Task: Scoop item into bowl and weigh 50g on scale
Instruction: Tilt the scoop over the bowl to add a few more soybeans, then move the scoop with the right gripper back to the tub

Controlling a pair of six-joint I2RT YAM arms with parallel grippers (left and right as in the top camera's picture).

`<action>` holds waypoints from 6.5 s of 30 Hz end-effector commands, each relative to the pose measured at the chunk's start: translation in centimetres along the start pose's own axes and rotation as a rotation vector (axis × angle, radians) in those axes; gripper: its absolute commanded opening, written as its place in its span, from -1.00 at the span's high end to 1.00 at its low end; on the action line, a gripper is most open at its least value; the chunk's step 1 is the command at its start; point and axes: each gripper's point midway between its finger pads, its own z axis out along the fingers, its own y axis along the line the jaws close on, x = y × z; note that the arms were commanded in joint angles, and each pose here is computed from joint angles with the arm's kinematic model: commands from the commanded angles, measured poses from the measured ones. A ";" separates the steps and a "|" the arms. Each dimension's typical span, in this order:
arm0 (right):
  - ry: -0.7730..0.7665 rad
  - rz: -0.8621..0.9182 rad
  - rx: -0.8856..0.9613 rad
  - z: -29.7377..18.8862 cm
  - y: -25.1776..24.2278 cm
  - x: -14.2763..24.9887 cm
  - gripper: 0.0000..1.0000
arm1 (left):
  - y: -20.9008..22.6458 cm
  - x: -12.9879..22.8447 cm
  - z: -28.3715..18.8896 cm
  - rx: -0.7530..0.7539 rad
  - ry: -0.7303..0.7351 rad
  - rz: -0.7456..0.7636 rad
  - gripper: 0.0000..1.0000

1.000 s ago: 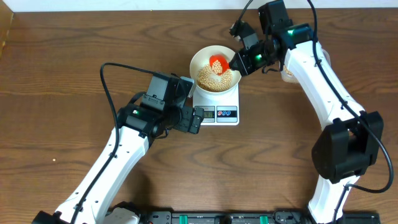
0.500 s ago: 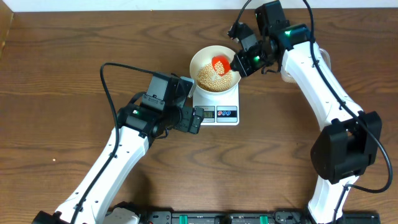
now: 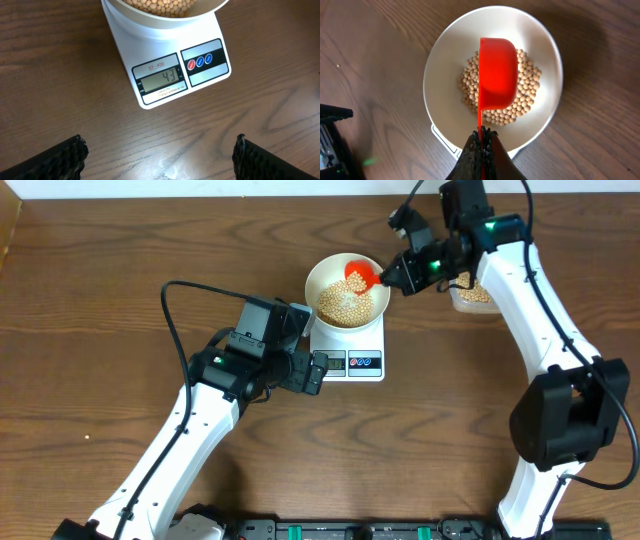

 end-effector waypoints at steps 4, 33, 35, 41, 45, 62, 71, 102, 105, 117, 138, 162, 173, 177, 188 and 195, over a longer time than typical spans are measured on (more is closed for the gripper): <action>-0.059 -0.024 -0.072 -1.4 1.7 -1.5 0.98 | 0.2 0.2 0.3 -0.010 0.012 0.010 -0.90; 0.025 -0.137 0.123 0.6 1.6 -0.7 0.98 | 0.2 0.2 0.3 -0.011 0.012 0.010 -0.90; 0.034 -0.163 0.141 0.8 1.7 -0.6 0.98 | 0.2 0.2 0.3 -0.010 0.012 0.010 -0.90; 0.043 -0.175 0.159 1.0 1.9 -0.6 0.98 | 0.2 0.2 0.3 -0.011 0.012 0.010 -0.90; 0.042 -0.175 0.158 1.0 1.9 -0.6 0.98 | 0.2 0.2 0.3 -0.010 0.012 0.010 -0.90; -0.021 -0.108 0.003 -0.2 2.5 -1.3 0.98 | 0.2 0.2 0.3 -0.010 0.012 0.010 -0.90; -0.099 -0.040 -0.108 -2.8 1.1 -1.9 0.98 | 0.2 0.2 0.3 -0.010 0.012 0.010 -0.90; 0.077 -0.198 0.216 1.2 1.5 0.0 0.98 | 0.2 0.2 0.3 -0.010 0.012 0.010 -0.90; 0.076 -0.198 0.216 1.2 1.5 0.0 0.98 | 0.2 0.2 0.3 -0.011 0.012 0.010 -0.90; 0.104 -0.255 0.301 1.4 0.9 0.1 0.98 | 0.2 0.2 0.3 -0.011 0.012 0.010 -0.90; 0.013 -0.160 0.097 0.6 2.1 -1.0 0.98 | 0.2 0.2 0.3 -0.011 0.012 0.010 -0.90; -0.096 -0.042 -0.111 -2.9 0.9 -1.7 0.98 | 0.2 0.2 0.3 -0.010 0.012 0.010 -0.90; -0.097 -0.042 -0.111 -2.9 0.9 -1.7 0.98 | 0.2 0.2 0.3 -0.010 0.012 0.010 -0.90; -0.107 -0.041 -0.144 -3.1 1.4 -1.9 0.98 | 0.2 0.2 0.3 -0.010 0.012 0.010 -0.90; -0.270 0.081 -0.348 -9.1 -0.8 -2.8 0.98 | 0.2 0.2 0.3 -0.010 0.012 0.010 -0.90; -0.466 0.207 -0.386 -17.3 -7.1 -1.5 0.98 | 0.2 0.2 0.3 -0.010 0.012 0.010 -0.90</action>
